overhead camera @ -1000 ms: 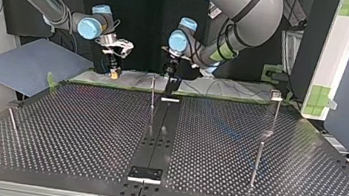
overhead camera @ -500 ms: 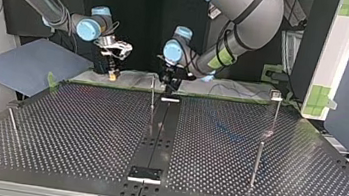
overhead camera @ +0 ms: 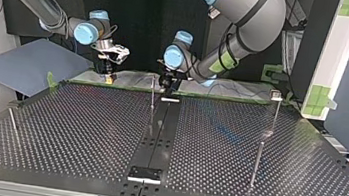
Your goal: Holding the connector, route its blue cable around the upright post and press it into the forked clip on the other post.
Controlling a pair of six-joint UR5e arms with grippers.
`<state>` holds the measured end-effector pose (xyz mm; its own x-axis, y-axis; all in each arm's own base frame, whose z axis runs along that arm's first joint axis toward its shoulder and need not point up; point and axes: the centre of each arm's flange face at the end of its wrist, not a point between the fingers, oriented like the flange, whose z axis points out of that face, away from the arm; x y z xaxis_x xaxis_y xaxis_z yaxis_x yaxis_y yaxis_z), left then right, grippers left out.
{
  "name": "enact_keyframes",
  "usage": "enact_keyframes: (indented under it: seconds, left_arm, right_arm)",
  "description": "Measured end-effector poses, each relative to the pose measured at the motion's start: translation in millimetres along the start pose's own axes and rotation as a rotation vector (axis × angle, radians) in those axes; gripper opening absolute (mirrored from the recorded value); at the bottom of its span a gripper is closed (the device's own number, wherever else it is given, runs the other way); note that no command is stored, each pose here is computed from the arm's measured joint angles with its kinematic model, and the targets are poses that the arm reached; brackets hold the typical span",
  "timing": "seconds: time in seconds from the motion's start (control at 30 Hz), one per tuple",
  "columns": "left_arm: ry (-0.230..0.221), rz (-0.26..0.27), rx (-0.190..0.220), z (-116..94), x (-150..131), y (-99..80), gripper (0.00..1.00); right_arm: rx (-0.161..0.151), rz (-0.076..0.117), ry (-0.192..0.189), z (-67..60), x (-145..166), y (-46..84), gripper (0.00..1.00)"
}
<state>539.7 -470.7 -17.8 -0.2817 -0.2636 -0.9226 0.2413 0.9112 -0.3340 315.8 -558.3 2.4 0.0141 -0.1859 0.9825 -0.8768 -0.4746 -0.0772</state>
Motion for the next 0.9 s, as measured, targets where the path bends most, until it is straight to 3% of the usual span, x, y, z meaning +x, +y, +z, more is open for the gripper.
enact_keyframes:
  seconds: [0.03, 0.07, 0.1, 0.13, 0.17, 0.2, 0.23, 0.27, 0.3, 0.6, 0.77, 0.9]
  left_arm:
    - [0.002, 0.001, -0.001, 0, 0, 0.4, 0.07]
    - [0.004, 0.003, -0.003, 0, 0, 0.8, 0.15]
    - [0.008, 0.004, -0.005, -1, 0, 1.3, 0.32]
    - [0.011, 0.006, -0.007, -1, 1, 1.7, 0.32]
    - [0.014, 0.008, -0.009, -1, 1, 2.0, 0.54]
    - [0.019, 0.013, -0.011, -2, 1, 2.4, 0.68]
    - [0.023, 0.016, -0.014, -2, 2, 2.9, 0.68]
    - [0.028, 0.02, -0.018, -3, 2, 3.4, 0.88]
    - [0.035, 0.026, -0.025, -4, 2, 4.4, 1.0]
    - [0.078, 0.112, -0.092, -11, 5, 12.7, 1.0]
    - [0.093, 0.154, -0.085, -18, 8, 11.3, 1.0]
    - [0.082, 0.156, -0.064, -25, 0, 8.6, 1.0]
  right_arm:
    - [0.0, 0.0, 0.0, 0.0, 0, 0.0, 0.0]
    - [0.0, -0.001, -0.001, 0.0, 0, -0.3, 0.0]
    - [0.001, -0.001, -0.001, 0.0, 0, -0.6, 0.0]
    - [0.002, -0.002, -0.001, 0.1, 0, -1.1, 0.0]
    - [0.003, -0.002, -0.001, 0.1, 0, -1.6, 0.0]
    - [0.004, -0.002, -0.001, 0.1, 0, -2.0, 0.0]
    - [0.005, -0.003, -0.001, 0.2, 0, -2.4, 0.0]
    - [0.006, -0.003, -0.001, 0.1, 0, -3.0, 0.0]
    - [0.006, -0.003, -0.001, 0.1, 0, -3.3, 0.0]
    - [0.011, -0.003, -0.004, -0.2, -1, -5.8, 0.0]
    - [0.012, -0.003, -0.005, -0.2, -1, -6.1, 0.0]
    - [0.013, -0.003, -0.005, -0.4, -1, -6.7, 0.0]
